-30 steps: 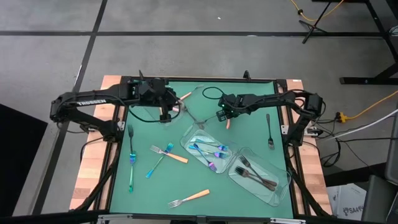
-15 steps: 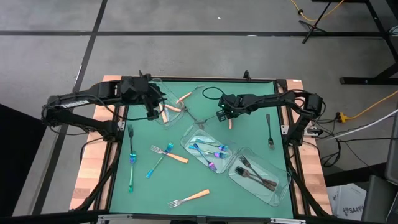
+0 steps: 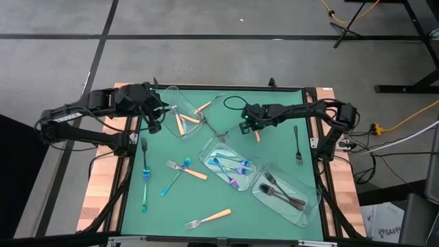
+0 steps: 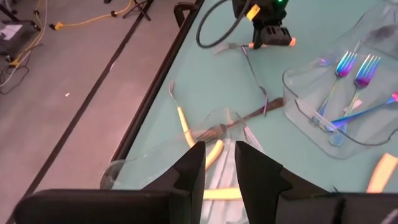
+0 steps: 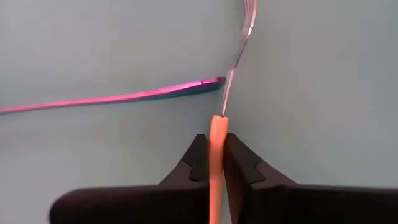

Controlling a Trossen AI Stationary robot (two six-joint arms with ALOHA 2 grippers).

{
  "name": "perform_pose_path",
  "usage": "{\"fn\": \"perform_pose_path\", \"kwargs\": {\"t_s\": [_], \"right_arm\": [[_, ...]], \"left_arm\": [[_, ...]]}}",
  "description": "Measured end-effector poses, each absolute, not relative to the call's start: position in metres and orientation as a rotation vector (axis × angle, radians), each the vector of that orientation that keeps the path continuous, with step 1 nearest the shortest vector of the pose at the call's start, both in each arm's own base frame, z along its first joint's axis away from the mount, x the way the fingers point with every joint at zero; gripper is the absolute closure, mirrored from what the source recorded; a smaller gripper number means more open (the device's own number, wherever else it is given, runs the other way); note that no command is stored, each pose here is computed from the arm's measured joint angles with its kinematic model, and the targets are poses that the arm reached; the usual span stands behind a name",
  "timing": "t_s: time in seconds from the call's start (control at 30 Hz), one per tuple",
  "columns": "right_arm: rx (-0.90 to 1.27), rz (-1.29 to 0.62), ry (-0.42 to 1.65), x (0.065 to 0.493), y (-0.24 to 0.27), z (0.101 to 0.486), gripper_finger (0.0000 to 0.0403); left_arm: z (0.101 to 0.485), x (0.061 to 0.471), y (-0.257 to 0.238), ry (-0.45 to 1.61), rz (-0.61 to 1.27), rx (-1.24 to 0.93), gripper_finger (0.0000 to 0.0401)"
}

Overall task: Sort silverware by color (type)
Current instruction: Put the yellow fork into the top transparent bin

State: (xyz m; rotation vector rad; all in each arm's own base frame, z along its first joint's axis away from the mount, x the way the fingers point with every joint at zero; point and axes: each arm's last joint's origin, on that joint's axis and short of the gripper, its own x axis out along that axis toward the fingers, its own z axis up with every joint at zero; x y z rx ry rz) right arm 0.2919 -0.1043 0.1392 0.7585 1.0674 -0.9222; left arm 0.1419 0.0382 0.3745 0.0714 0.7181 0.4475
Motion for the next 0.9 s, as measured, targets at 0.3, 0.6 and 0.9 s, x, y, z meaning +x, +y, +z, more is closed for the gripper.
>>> {"fn": "perform_pose_path", "kwargs": {"t_s": [0.3, 0.6, 0.9], "right_arm": [[0.725, -0.874, 0.973, 0.282, -0.101, 0.176, 0.0397], [0.582, -0.732, 0.759, 0.307, -0.110, 0.247, 0.0398], [0.352, -0.580, 0.410, 0.347, -0.124, 0.322, 0.0398]], "left_arm": [[0.377, 0.133, 0.036, 0.701, 0.456, 0.050, 0.0319], [0.377, 0.133, 0.036, 0.702, 0.456, 0.050, 0.0319], [0.377, 0.133, 0.036, 0.702, 0.456, 0.050, 0.0319]]}}
